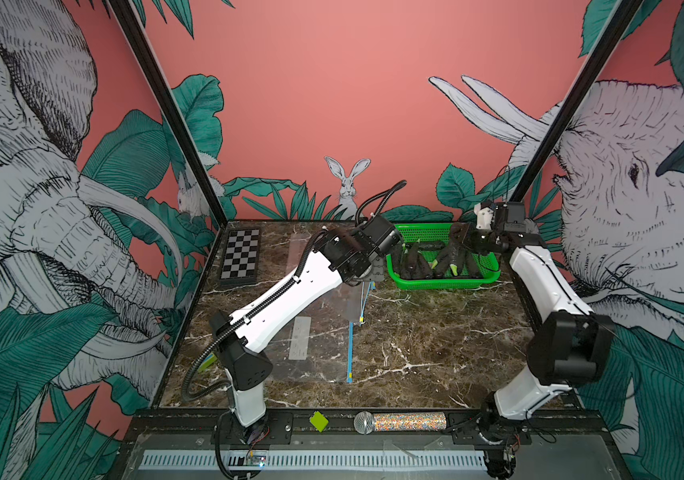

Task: Place the eggplant in a zip-top bag and seal the zipper
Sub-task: Pick up the eggplant from the basket, then place the eggplant in the zipper food storage bag.

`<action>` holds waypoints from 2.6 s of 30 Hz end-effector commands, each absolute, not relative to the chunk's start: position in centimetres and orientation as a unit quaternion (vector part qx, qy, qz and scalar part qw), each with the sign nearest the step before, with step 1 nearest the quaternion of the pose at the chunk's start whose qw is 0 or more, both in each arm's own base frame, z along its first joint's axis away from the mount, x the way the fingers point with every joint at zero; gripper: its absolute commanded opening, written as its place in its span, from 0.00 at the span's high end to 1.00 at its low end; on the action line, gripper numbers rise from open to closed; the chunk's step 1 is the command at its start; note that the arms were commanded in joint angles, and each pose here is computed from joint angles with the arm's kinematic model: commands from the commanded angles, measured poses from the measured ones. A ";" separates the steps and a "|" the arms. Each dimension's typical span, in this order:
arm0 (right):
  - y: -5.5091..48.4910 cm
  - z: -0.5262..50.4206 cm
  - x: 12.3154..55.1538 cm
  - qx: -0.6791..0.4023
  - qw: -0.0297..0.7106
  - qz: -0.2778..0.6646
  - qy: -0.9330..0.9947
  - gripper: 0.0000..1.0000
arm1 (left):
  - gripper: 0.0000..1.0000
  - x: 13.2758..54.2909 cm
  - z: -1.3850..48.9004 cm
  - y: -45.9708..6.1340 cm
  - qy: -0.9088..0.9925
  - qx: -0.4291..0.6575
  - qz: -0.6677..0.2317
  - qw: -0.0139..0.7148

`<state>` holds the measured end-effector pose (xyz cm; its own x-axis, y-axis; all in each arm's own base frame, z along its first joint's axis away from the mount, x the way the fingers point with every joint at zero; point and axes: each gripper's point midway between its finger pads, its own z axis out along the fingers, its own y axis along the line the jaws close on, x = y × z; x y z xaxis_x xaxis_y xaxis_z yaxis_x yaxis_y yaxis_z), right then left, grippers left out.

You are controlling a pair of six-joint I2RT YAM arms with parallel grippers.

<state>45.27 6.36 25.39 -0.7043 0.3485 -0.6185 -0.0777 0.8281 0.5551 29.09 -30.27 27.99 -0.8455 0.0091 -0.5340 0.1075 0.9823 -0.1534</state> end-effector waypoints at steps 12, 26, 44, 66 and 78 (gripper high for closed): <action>19.2 38.3 36.3 -0.046 0.498 0.502 0.705 0.74 | 1.00 28.8 27.6 -30.1 0.966 -0.010 -0.121 0.230; 21.1 45.9 35.7 -0.069 0.538 0.543 0.641 0.74 | 1.00 29.5 34.6 -26.5 0.953 -0.045 -0.083 0.288; 24.5 45.5 36.9 -0.051 0.517 0.610 0.598 0.75 | 1.00 30.7 32.5 -29.7 0.953 -0.026 -0.133 0.269; 27.6 38.6 38.2 -0.020 0.486 0.608 0.627 0.76 | 1.00 32.1 29.1 -32.3 0.957 -0.024 -0.175 0.230; 27.5 34.6 37.9 -0.057 0.534 0.503 0.677 0.77 | 1.00 32.2 29.4 -32.5 0.954 -0.025 -0.198 0.224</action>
<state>38.63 27.88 33.63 -0.5219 0.4966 -0.6935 -0.5626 0.4108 0.7175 32.58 -32.56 28.02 -0.9035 -0.1229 -0.4106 0.0293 0.9381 -0.3452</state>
